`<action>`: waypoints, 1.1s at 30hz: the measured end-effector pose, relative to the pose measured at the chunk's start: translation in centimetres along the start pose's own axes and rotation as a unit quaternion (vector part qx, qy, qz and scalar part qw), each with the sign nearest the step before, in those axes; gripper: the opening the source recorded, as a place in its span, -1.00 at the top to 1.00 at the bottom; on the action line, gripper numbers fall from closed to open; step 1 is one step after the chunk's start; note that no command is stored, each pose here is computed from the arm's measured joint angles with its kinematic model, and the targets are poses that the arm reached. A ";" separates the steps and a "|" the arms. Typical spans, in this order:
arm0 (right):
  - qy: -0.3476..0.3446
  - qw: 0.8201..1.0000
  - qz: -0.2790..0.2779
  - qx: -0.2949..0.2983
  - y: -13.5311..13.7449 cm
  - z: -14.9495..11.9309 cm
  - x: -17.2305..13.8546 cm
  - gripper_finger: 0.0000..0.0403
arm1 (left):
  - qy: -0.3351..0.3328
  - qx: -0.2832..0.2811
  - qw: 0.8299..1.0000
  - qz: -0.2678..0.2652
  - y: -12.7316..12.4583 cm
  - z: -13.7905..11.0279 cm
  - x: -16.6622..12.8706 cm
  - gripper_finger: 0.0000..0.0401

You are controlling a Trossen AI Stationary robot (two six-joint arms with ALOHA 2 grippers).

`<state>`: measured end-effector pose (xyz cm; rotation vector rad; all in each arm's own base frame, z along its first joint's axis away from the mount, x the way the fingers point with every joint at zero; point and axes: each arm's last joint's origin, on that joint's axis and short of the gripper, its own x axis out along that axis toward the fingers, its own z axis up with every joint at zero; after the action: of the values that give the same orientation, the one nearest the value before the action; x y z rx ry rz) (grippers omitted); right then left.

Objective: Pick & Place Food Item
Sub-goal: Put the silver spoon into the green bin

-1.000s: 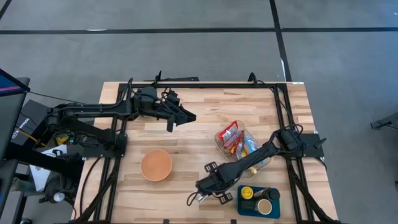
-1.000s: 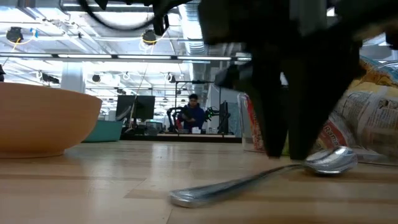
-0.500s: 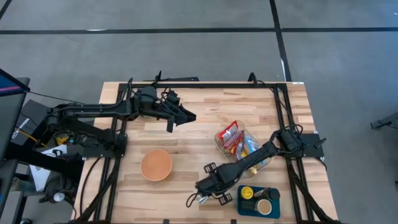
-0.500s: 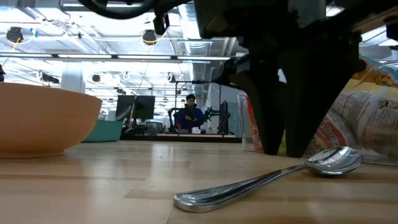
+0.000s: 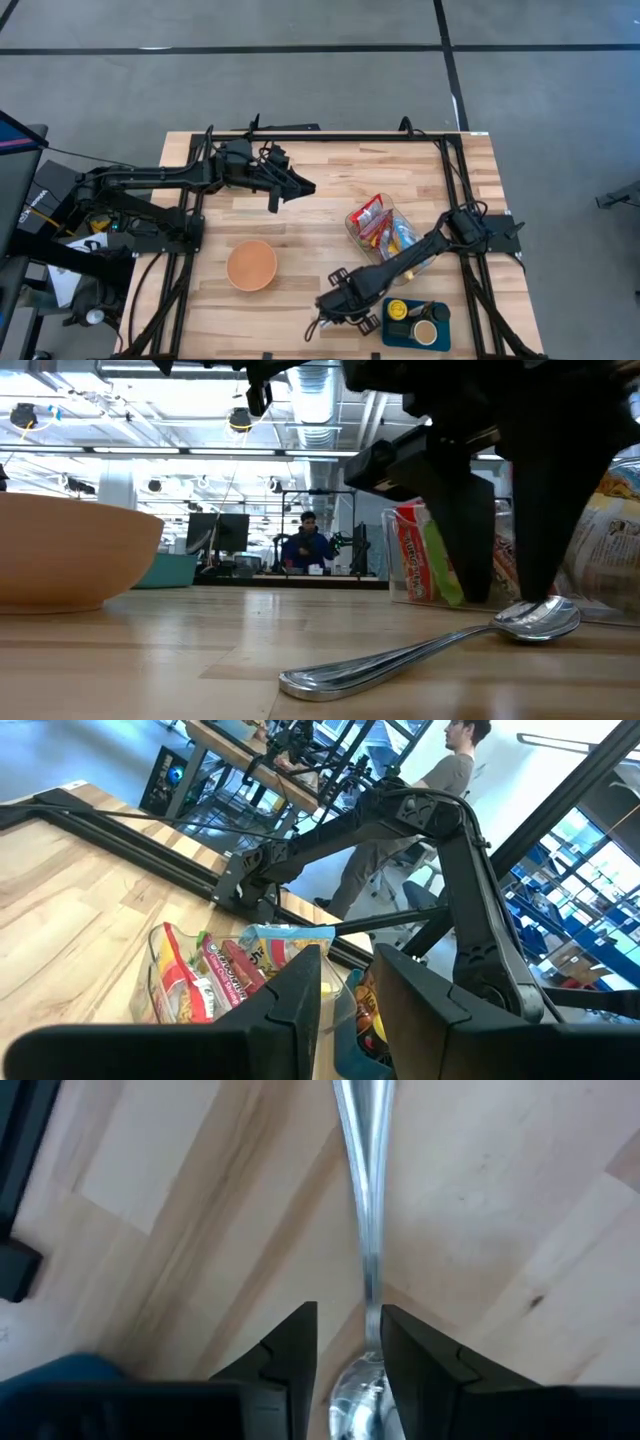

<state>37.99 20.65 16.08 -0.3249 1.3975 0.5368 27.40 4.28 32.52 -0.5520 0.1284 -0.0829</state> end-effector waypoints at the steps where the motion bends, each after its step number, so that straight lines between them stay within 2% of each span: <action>1: 0.000 1.000 0.000 0.000 0.0 0.0 0.0 0.47 | 0.000 0.000 1.000 0.000 0.0 0.0 0.0 0.55; 17: 0.015 0.999 -0.003 0.032 -0.1 -0.6 1.1 0.47 | 0.000 0.000 1.000 -0.001 0.0 0.0 0.0 0.55; 33: 0.007 0.999 -0.026 0.033 -0.3 -0.5 1.1 0.47 | 0.001 0.000 1.000 -0.001 0.0 0.0 0.0 0.55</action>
<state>37.83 20.33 14.93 -0.3128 1.4139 0.4450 27.40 4.28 32.52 -0.5526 0.1292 -0.0846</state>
